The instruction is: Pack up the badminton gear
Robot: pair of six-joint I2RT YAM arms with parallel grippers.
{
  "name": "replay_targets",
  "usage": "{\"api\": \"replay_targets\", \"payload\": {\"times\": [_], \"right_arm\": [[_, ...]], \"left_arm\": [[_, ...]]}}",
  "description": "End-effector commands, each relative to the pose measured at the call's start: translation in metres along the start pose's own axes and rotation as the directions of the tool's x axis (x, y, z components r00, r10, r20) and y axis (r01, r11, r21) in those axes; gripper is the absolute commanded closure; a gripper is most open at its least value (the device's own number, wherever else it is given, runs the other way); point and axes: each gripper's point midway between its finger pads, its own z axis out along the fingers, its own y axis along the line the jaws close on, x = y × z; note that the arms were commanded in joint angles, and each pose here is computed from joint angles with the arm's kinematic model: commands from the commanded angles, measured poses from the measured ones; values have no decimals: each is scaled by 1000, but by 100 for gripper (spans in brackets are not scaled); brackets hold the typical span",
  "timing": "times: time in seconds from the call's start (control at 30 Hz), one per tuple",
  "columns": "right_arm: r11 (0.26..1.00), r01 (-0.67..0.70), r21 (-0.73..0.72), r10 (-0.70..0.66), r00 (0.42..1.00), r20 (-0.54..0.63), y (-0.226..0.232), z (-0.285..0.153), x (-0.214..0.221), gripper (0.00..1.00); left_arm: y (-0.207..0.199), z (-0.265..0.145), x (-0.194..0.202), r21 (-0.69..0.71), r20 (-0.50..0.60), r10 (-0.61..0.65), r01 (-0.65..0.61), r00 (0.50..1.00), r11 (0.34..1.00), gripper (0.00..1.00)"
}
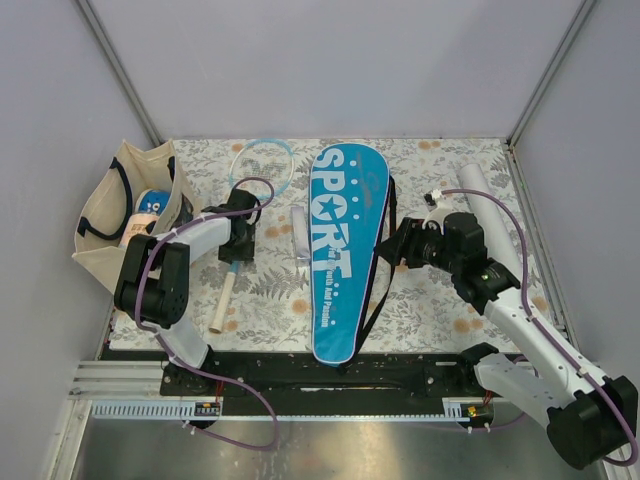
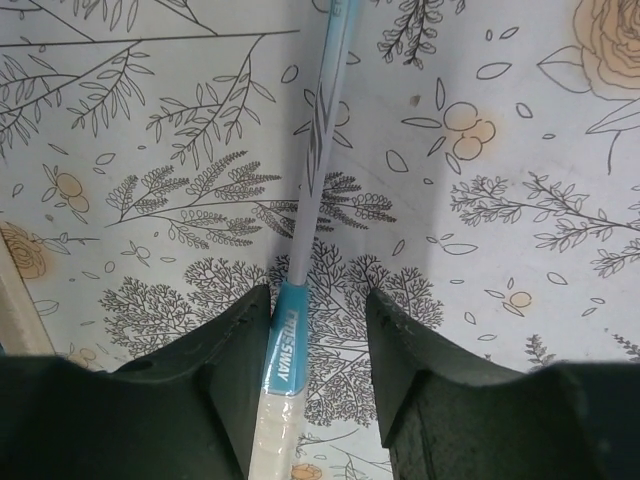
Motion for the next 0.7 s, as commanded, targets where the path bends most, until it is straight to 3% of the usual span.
{"api": "replay_targets", "payload": {"times": [0.0, 0.07, 0.3, 0.53, 0.67], "right_arm": [[999, 29, -43, -28, 999, 35, 10, -7, -7, 35], [999, 25, -34, -23, 999, 42, 7, -8, -6, 35], [999, -39, -29, 40, 999, 22, 5, -4, 0, 36], [989, -140, -39, 140, 990, -9, 8, 5, 5, 37], [975, -207, -81, 205, 978, -34, 21, 11, 12, 37]], "left_arm": [[-8, 4, 1, 37, -3, -45, 45, 999, 998, 57], [-12, 2, 0, 59, -2, -49, 49, 999, 997, 65], [-15, -5, 4, 93, -2, -51, 51, 999, 994, 76], [-28, -22, 1, 184, 28, -95, 88, 995, 979, 100], [-39, -36, -4, 265, 71, -152, 129, 986, 956, 100]]}}
